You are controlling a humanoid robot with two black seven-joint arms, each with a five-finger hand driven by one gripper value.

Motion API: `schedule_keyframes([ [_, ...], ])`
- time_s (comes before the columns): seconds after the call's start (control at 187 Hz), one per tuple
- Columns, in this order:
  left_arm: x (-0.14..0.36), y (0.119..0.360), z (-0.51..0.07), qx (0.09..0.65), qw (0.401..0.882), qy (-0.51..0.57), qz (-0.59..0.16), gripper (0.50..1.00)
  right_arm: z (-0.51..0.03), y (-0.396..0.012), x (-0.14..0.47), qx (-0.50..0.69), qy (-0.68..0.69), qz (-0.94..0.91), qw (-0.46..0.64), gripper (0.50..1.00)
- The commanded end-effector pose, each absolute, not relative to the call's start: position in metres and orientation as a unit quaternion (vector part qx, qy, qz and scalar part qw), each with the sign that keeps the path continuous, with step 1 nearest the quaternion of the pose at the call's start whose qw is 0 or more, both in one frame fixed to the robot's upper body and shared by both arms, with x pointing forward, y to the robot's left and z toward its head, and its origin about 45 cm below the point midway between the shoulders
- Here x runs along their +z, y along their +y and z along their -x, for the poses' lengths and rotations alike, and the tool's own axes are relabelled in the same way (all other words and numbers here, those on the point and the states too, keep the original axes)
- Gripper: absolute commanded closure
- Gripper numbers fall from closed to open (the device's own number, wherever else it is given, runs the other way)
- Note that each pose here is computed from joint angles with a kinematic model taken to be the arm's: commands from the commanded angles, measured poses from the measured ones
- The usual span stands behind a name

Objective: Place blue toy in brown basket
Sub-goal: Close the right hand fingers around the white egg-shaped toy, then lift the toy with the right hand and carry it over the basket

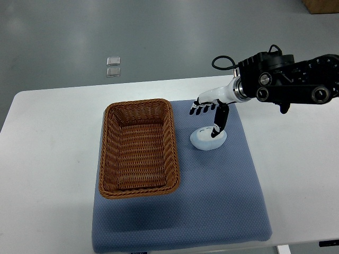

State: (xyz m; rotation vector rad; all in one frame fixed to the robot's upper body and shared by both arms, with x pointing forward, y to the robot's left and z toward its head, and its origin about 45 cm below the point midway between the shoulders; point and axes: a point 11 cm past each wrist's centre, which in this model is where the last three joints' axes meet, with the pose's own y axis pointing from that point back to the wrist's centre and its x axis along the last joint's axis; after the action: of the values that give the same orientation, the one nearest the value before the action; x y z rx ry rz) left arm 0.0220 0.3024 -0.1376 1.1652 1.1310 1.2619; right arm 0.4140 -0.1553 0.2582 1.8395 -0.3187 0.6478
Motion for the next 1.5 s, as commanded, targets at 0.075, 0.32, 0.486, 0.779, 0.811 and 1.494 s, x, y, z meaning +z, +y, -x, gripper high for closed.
schedule_keyframes([
  [0.075,-0.138,0.303,-0.022,0.526,0.516,0.471,-0.486,0.500,-0.409,-0.158,0.246,0.262,-0.133,-0.780,0.552,0.634],
  [0.32,-0.138,0.303,-0.022,0.526,0.516,0.470,-0.486,0.500,-0.409,-0.164,0.224,0.255,-0.140,-0.776,0.560,0.668],
  [0.486,-0.138,0.304,-0.022,0.527,0.515,0.470,-0.486,0.500,-0.407,-0.174,0.205,0.255,-0.137,-0.768,0.571,0.709],
  [0.779,-0.138,0.304,-0.022,0.526,0.515,0.470,-0.487,0.500,-0.408,-0.173,0.195,0.253,-0.136,-0.766,0.575,0.844],
  [0.811,-0.138,0.304,-0.022,0.526,0.515,0.470,-0.487,0.500,-0.408,-0.173,0.194,0.256,-0.136,-0.765,0.576,0.861],
  [1.494,-0.138,0.303,-0.022,0.525,0.516,0.470,-0.487,0.500,-0.436,-0.149,0.339,0.352,-0.149,-0.748,0.543,0.940],
])
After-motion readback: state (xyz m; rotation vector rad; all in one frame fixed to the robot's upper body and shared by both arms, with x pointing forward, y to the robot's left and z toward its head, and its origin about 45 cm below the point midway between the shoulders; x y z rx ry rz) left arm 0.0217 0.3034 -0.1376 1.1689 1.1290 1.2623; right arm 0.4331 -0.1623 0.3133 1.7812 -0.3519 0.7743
